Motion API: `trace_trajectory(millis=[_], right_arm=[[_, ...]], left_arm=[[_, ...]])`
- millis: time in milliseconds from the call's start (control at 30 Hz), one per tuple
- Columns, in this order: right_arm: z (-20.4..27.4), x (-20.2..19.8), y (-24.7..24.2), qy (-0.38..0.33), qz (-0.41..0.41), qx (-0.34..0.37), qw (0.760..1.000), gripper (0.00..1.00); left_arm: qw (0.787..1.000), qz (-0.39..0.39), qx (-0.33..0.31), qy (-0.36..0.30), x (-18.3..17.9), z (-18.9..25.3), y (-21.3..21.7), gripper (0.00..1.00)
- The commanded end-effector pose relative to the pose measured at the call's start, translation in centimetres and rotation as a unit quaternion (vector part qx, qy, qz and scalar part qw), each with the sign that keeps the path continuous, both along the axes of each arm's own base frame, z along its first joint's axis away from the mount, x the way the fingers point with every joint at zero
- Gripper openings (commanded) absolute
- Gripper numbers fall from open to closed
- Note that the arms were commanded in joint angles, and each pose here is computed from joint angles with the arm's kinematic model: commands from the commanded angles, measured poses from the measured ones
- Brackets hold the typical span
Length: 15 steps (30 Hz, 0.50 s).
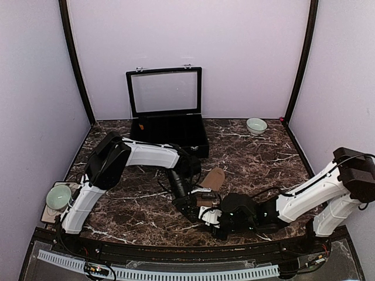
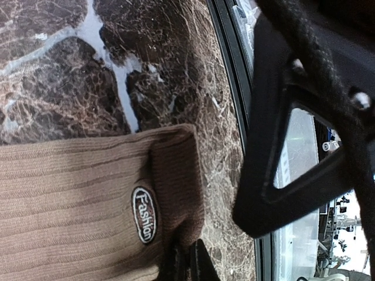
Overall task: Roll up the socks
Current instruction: Roll the sock at the center of the board.
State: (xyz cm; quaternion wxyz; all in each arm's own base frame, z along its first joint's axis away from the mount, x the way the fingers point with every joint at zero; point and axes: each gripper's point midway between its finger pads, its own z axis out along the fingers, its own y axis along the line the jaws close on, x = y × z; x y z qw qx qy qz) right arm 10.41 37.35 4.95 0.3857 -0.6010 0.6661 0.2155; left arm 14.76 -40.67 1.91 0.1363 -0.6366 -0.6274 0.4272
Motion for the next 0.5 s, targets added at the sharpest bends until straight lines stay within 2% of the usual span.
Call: trace_trajectory(millis=[0, 467], right_arm=[[-0.9, -0.2, 0.0, -0.011, 0.01, -0.007, 1.0, 0.27], [-3.5, 1.7, -1.4, -0.023, -0.03, -0.024, 0.999, 0.26]], left_arm=[[0.993, -0.028, 0.099, -0.05, 0.5, -5.6, 3.8, 0.04], [0.992, -0.056, 0.102, -0.058, 0.2, -5.9, 4.9, 0.04]])
